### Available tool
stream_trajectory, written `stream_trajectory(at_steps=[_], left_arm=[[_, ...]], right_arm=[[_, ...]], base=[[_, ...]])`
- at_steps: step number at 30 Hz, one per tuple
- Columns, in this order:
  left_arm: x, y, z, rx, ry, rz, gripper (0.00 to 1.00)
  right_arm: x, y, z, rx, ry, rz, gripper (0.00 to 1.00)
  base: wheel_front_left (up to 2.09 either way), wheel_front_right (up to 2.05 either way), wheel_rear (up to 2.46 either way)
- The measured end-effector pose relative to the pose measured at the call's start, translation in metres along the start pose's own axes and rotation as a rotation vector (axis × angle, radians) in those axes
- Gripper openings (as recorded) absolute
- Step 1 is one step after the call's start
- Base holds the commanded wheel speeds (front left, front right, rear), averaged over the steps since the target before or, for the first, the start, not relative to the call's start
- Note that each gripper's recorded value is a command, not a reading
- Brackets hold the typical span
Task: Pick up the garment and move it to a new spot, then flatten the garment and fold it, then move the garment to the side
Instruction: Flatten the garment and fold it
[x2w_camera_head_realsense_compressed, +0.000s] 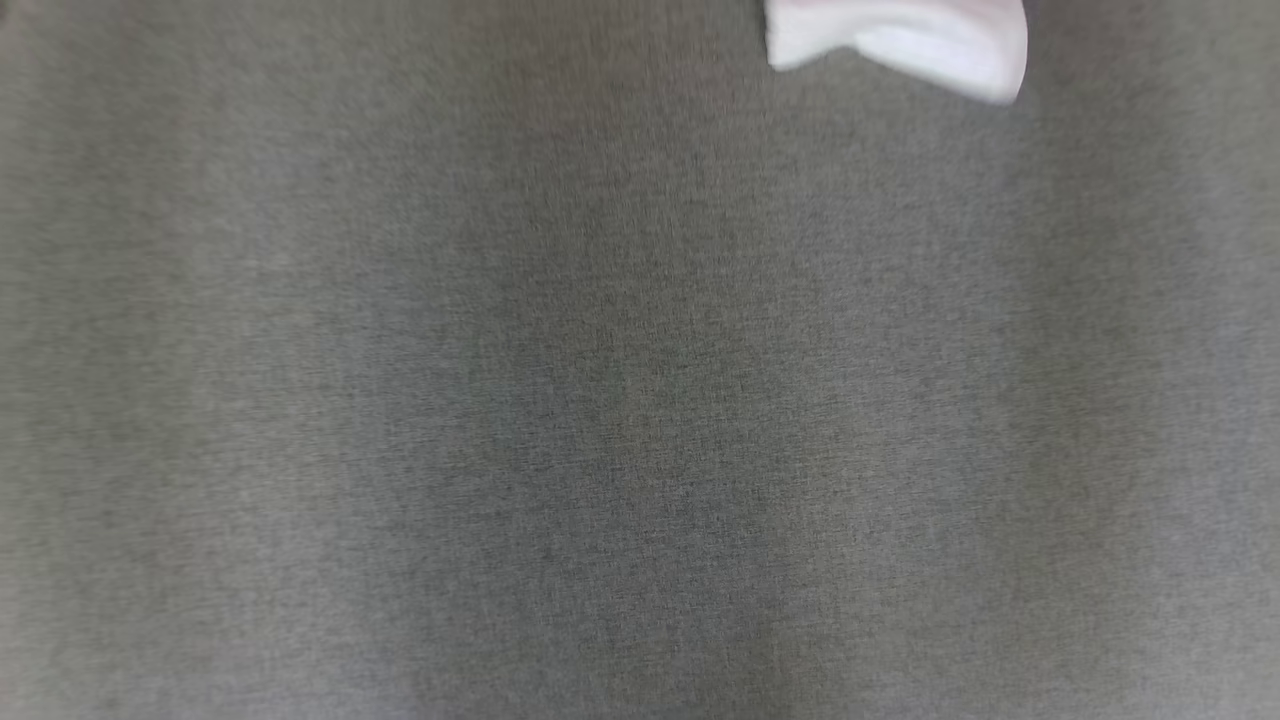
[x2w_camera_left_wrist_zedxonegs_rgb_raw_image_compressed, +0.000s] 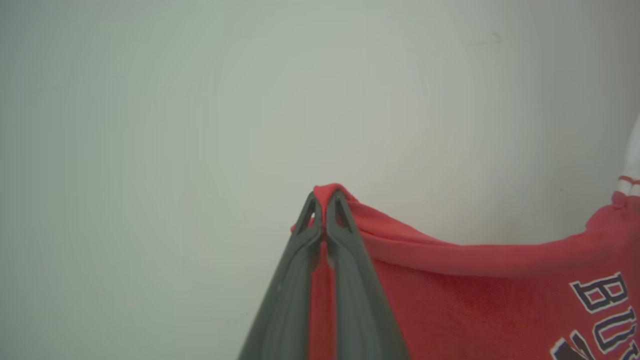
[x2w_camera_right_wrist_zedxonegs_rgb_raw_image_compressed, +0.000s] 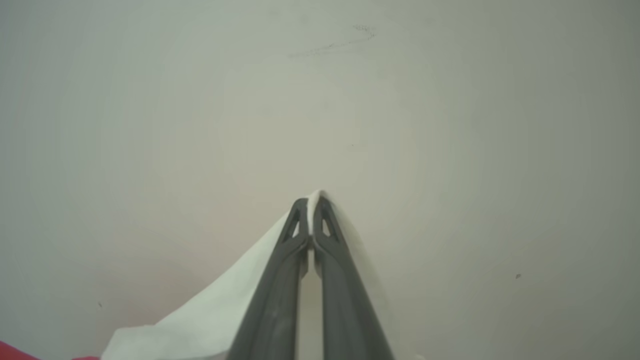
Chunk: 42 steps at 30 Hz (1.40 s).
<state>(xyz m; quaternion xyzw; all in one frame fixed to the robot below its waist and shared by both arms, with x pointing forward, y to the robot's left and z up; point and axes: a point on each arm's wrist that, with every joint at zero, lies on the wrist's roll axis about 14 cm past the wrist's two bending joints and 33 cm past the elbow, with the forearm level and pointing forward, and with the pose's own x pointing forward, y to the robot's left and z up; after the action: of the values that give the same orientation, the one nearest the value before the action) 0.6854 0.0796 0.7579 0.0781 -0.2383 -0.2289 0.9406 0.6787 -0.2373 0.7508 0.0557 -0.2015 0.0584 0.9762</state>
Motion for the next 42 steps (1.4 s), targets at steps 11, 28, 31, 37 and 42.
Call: stream_trajectory(at_steps=[11,28,31,37,42], left_arm=[[0.042,0.035,0.003,0.03,-0.037,0.075,0.0],[0.052,0.037,-0.016,0.014,-0.002,0.074,0.0],[0.049,0.04,-0.025,-0.018,0.002,0.079,0.0],[0.031,0.02,-0.065,-0.093,0.034,0.037,0.0],[0.005,0.001,-0.089,-0.156,0.073,0.01,0.0]], right_arm=[[0.051,-0.002,0.045,-0.082,-0.093,-0.028,0.0],[0.061,0.001,0.043,-0.141,-0.079,-0.029,0.0],[0.061,0.0,0.033,-0.134,-0.074,-0.023,0.0],[0.045,-0.005,-0.009,-0.113,-0.004,0.001,0.0],[0.008,-0.013,-0.048,-0.056,0.072,0.018,0.0]], base=[[0.0,0.0,0.0],[0.0,0.0,0.0],[0.0,0.0,0.0],[0.0,0.0,0.0],[0.0,0.0,0.0]])
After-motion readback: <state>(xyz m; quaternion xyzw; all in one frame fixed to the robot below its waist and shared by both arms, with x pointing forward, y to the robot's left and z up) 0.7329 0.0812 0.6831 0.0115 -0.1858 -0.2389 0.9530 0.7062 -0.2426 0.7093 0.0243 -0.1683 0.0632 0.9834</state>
